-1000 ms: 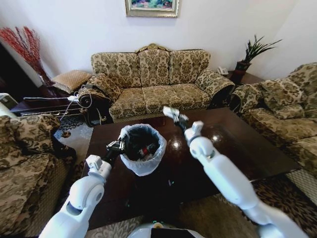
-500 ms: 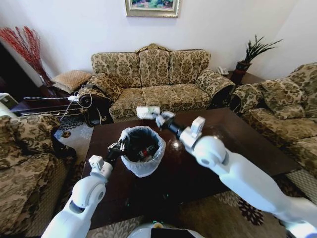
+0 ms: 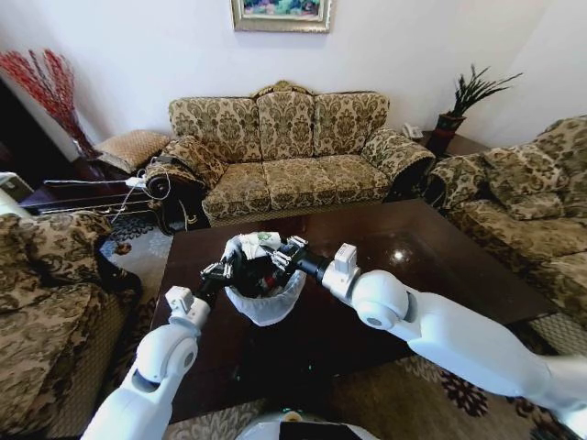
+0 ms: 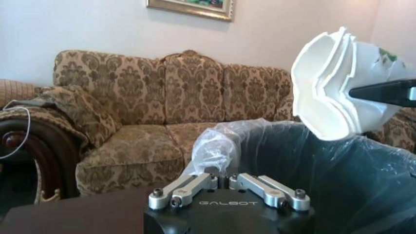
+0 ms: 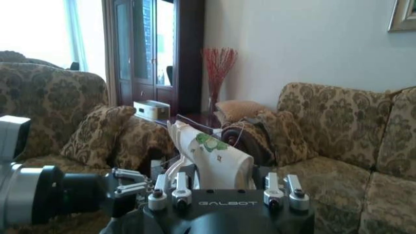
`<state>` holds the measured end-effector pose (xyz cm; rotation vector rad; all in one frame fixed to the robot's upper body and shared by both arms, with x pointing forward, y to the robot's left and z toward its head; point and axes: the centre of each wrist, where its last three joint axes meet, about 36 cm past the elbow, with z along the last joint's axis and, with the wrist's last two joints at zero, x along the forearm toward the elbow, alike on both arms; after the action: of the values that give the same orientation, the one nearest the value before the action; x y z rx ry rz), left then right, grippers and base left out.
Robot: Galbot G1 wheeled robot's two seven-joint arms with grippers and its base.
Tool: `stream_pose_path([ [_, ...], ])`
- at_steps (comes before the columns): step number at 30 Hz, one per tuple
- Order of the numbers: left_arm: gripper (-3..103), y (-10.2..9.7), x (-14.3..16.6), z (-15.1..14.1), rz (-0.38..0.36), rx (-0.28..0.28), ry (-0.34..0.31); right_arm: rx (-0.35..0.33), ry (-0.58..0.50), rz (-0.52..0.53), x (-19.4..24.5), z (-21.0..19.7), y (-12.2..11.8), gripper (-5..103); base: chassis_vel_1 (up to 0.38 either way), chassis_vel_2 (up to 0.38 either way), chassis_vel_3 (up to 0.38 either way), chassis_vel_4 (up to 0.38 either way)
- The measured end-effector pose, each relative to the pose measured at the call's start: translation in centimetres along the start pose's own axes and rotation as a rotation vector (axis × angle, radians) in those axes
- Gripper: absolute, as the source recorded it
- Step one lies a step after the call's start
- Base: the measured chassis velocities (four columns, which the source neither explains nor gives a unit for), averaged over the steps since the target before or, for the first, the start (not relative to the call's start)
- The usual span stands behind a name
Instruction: Move to the front of the table and place the trash on the table into the trash bin.
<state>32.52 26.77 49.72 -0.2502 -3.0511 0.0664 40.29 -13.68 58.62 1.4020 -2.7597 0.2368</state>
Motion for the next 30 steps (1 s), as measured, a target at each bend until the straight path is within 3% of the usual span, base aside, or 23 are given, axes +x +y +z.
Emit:
stream_pose_path([
  [2,3,0.0,0.0,0.0,0.000,0.002,-0.002,0.001,0.003,0.008,-0.2,0.1,-0.4,65,0.000,0.000,0.000,0.000],
  [4,3,-0.1,0.0,-0.1,0.000,0.003,-0.004,0.000,0.006,0.013,-0.4,0.2,-0.6,65,0.000,0.000,0.000,0.000],
  [5,3,-0.1,0.1,-0.2,0.001,0.003,-0.006,-0.005,0.011,0.022,-0.7,0.4,-0.9,76,0.000,0.000,0.000,0.000],
  [6,3,-0.1,0.1,-0.2,0.001,0.003,-0.006,-0.005,0.011,0.022,-0.7,0.4,-0.9,76,0.000,0.000,0.000,0.000],
  [8,3,-0.2,0.1,-0.3,0.003,0.002,-0.009,-0.011,0.015,0.024,-1.5,0.7,-1.1,86,0.000,0.000,0.000,0.000],
  [13,3,-0.2,0.2,-0.5,0.003,0.000,-0.014,-0.018,0.009,0.019,-2.9,0.9,-0.9,99,0.000,0.000,0.000,0.000],
  [16,3,-0.1,0.3,-0.6,0.001,-0.001,-0.016,-0.017,-0.005,0.040,-3.3,0.6,-1.1,99,0.000,0.000,0.000,0.000],
  [21,3,0.0,0.4,-0.6,-0.005,-0.003,-0.017,-0.037,-0.077,0.162,-2.7,-1.0,-3.1,100,0.000,0.000,0.000,0.000],
  [23,3,0.0,0.5,-0.7,-0.008,0.001,-0.018,-0.046,-0.084,0.291,-1.2,-0.7,-4.8,100,0.000,0.000,0.000,0.000],
  [24,3,0.0,0.4,-0.7,-0.010,0.002,-0.019,-0.044,-0.062,0.382,-0.2,0.3,-5.8,100,0.000,0.000,0.000,0.000],
  [26,3,0.0,0.5,-0.7,-0.011,0.003,-0.019,-0.038,-0.045,0.429,0.4,1.0,-6.4,100,0.000,0.000,0.000,0.000],
  [27,3,-0.1,0.7,-0.7,-0.013,0.005,-0.019,-0.022,0.007,0.537,1.9,2.8,-7.7,100,0.000,0.000,0.000,0.000],
  [28,3,-0.1,0.7,-0.7,-0.013,0.005,-0.019,-0.022,0.007,0.537,1.9,2.8,-7.7,100,0.000,0.000,0.000,0.000],
  [30,3,-0.2,0.9,-0.7,-0.012,0.010,-0.021,-0.011,0.081,0.640,3.6,5.0,-9.2,100,0.000,0.000,0.000,0.000],
])
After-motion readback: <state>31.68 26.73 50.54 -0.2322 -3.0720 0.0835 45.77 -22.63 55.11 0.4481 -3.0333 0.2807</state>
